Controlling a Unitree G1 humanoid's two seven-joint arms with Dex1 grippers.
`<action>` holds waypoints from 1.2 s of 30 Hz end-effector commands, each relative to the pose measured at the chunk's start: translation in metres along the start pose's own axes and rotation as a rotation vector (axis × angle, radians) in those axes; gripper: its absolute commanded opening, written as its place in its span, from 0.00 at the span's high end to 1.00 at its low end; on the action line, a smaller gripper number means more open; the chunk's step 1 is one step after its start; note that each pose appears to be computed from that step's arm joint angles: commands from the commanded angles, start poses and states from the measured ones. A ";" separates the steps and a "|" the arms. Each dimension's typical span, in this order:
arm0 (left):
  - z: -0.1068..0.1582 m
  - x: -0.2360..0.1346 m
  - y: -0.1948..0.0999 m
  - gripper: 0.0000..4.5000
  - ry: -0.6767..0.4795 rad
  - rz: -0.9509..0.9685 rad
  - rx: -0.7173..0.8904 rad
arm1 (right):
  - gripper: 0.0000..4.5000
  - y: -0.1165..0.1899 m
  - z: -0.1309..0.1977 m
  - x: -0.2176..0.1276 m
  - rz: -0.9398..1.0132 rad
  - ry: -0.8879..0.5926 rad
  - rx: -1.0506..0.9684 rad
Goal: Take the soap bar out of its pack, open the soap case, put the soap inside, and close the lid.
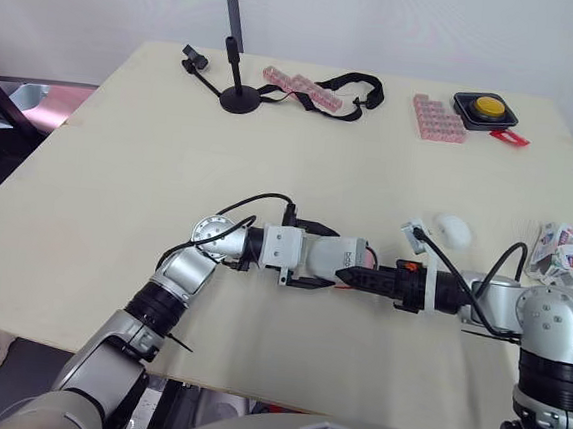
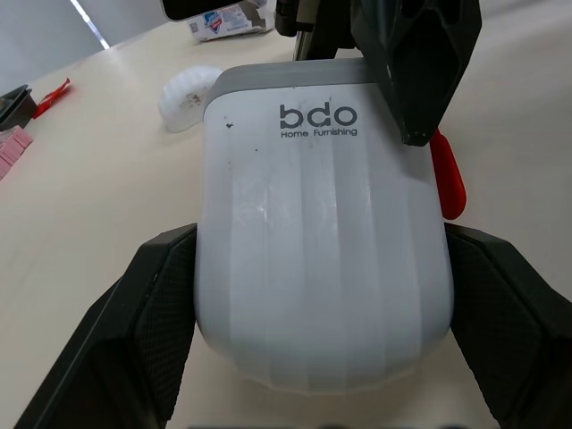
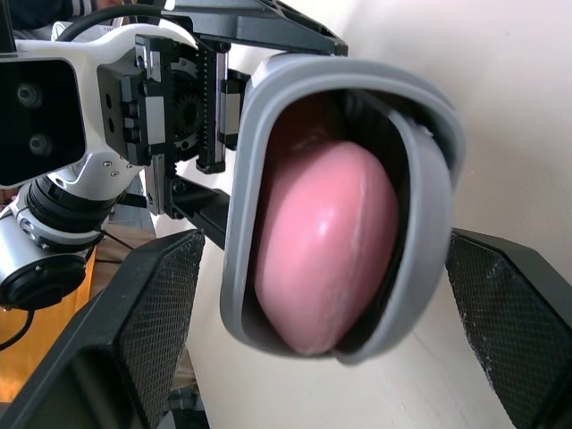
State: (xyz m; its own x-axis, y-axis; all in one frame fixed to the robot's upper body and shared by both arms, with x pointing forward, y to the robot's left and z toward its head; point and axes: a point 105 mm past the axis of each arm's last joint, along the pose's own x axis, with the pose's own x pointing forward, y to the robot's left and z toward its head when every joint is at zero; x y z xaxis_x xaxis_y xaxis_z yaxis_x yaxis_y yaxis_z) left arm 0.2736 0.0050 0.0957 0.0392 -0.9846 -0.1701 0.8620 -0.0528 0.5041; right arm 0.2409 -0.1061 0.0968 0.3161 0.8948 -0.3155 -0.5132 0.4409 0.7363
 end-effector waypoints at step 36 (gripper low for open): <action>0.007 -0.009 0.014 0.00 -0.021 -0.001 -0.234 | 0.52 0.006 0.007 -0.008 -0.018 0.040 -0.145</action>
State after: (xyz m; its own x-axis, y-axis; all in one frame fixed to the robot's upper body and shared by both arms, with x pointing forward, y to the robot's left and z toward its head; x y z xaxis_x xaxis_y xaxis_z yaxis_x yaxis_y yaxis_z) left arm 0.2774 0.0059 0.0906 0.0176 -0.9786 -0.2048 0.9557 -0.0437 0.2911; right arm 0.2405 -0.1086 0.1004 0.2942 0.8936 -0.3389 -0.5583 0.4485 0.6980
